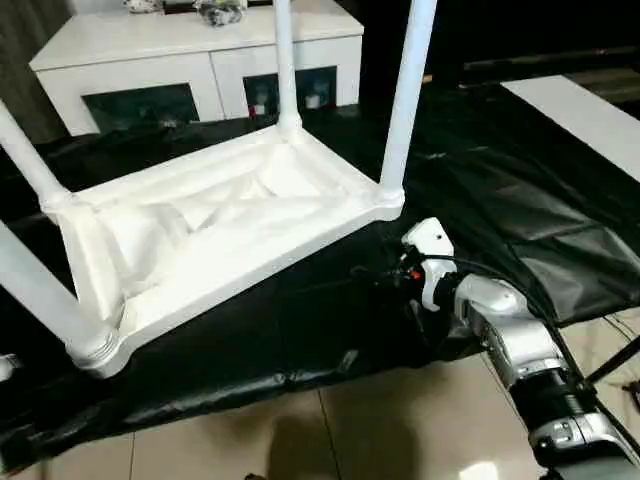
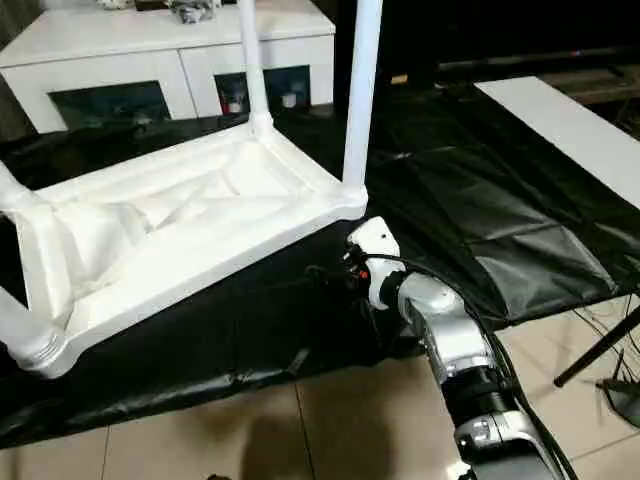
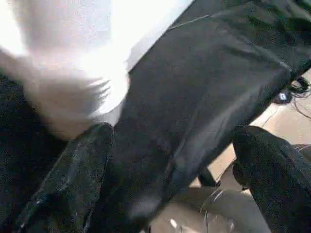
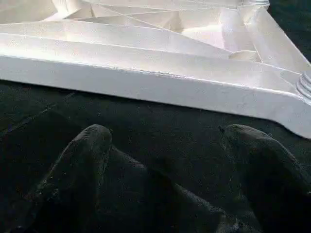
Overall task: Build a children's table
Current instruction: Rotate table base
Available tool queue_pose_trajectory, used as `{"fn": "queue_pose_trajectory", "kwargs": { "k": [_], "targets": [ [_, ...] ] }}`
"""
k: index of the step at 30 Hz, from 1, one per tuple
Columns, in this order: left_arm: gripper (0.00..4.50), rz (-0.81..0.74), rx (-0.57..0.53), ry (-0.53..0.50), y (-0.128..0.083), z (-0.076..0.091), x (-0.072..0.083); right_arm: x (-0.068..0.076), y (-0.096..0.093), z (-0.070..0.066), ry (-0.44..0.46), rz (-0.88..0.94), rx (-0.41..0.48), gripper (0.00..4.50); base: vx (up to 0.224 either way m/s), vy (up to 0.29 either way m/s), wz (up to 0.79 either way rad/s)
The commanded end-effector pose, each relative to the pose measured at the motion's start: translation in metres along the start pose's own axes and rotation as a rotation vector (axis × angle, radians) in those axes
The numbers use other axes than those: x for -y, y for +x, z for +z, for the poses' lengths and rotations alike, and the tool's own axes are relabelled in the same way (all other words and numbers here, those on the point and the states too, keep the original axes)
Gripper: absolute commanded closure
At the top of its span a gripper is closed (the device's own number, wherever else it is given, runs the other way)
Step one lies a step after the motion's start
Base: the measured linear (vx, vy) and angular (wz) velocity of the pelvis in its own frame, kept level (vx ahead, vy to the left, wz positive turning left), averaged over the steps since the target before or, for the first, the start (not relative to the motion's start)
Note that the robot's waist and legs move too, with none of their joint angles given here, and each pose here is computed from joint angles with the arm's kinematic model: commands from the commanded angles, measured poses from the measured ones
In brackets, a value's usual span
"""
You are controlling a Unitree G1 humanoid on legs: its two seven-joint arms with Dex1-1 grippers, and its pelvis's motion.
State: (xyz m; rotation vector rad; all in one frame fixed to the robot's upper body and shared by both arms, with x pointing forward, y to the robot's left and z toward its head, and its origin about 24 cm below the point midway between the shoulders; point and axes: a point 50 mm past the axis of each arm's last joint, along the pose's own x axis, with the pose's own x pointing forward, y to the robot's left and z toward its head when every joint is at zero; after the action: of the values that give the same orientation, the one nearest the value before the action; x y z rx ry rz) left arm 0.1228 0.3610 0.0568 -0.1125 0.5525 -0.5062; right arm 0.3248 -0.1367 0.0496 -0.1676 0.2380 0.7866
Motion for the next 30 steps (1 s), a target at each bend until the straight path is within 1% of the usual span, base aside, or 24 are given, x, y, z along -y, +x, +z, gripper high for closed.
{"fn": "queue_pose_trajectory", "kwargs": {
  "k": [1,2,3,4,5,6,7,9,11,13,15,16,17,19,21,22,24,25,27,28,29,30],
  "targets": [
    [0.11,0.028,0.008,-0.008,-0.014,0.004,-0.006,0.003,0.001,0.005,-0.016,-0.006,0.006,0.46,0.000,0.000,0.00],
    [0.11,0.028,0.008,-0.008,-0.014,0.004,-0.006,0.003,0.001,0.005,-0.016,-0.006,0.006,0.46,0.000,0.000,0.00],
    [0.11,0.035,0.000,-0.017,-0.022,0.004,-0.007,0.002,0.001,0.005,-0.018,-0.005,0.005,0.46,0.000,0.000,0.00],
    [0.11,0.055,0.006,-0.011,-0.029,0.007,-0.008,0.002,0.001,0.004,-0.019,-0.005,0.003,0.46,0.000,0.000,0.00],
    [0.11,0.096,0.037,0.034,-0.035,0.015,-0.010,0.002,0.001,0.004,-0.019,-0.006,0.002,0.46,0.000,0.000,0.00],
    [0.11,0.140,0.115,0.089,-0.034,0.026,-0.014,0.003,0.002,0.003,-0.016,-0.011,0.000,0.46,0.000,0.000,0.00],
    [0.11,0.140,0.115,0.089,-0.034,0.026,-0.014,0.003,0.002,0.003,-0.016,-0.011,0.000,0.46,0.000,0.000,0.00],
    [0.11,0.176,0.266,0.164,-0.023,0.046,-0.017,0.004,0.005,0.001,-0.011,-0.023,-0.001,0.46,0.000,0.000,0.00],
    [0.11,0.149,0.331,0.181,-0.013,0.056,-0.014,0.003,0.007,0.000,-0.005,-0.029,-0.003,0.46,0.000,0.000,0.00],
    [0.11,0.082,0.417,0.187,0.004,0.072,-0.008,0.003,0.010,-0.004,-0.005,-0.050,-0.020,0.46,0.000,0.000,0.00],
    [0.11,0.053,0.444,0.189,0.010,0.078,-0.005,0.003,0.012,-0.006,-0.007,-0.061,-0.029,0.46,0.000,0.000,0.00],
    [0.11,0.030,0.458,0.205,0.022,0.086,-0.003,0.004,0.014,-0.008,-0.010,-0.093,-0.044,0.46,0.000,0.000,0.00],
    [0.11,0.032,0.438,0.220,0.032,0.088,-0.005,0.005,0.017,-0.009,-0.020,-0.125,-0.050,0.46,0.000,0.000,0.00],
    [0.11,0.048,0.432,0.234,0.039,0.088,-0.008,0.005,0.019,-0.009,-0.023,-0.134,-0.047,0.46,0.000,0.000,0.00],
    [0.11,0.015,0.451,0.227,0.048,0.091,-0.005,0.003,0.022,-0.008,-0.012,-0.129,-0.041,0.46,0.000,0.000,0.00],
    [0.11,0.015,0.451,0.227,0.048,0.091,-0.005,0.003,0.022,-0.008,-0.012,-0.129,-0.041,0.46,0.000,0.000,0.00],
    [0.11,-0.064,0.469,0.215,0.059,0.097,0.005,0.001,0.025,-0.008,-0.009,-0.128,-0.043,0.46,0.000,0.000,0.00],
    [0.11,-0.233,0.487,0.191,0.077,0.109,0.030,0.000,0.031,-0.010,-0.017,-0.147,-0.061,0.46,0.000,0.000,0.00],
    [0.11,-0.237,0.487,0.190,0.078,0.109,0.031,0.000,0.032,-0.010,-0.017,-0.148,-0.062,0.46,0.000,0.000,0.00],
    [0.11,-0.344,0.487,0.181,0.087,0.115,0.047,0.001,0.035,-0.010,-0.025,-0.174,-0.076,0.46,0.000,0.000,0.00],
    [0.11,-0.344,0.487,0.181,0.087,0.115,0.047,0.001,0.035,-0.010,-0.025,-0.174,-0.076,0.46,0.000,0.000,0.00],
    [0.11,-0.526,0.465,0.173,0.098,0.124,0.074,0.005,0.038,-0.009,-0.032,-0.209,-0.094,0.46,0.000,0.000,0.00]
  ]
}}
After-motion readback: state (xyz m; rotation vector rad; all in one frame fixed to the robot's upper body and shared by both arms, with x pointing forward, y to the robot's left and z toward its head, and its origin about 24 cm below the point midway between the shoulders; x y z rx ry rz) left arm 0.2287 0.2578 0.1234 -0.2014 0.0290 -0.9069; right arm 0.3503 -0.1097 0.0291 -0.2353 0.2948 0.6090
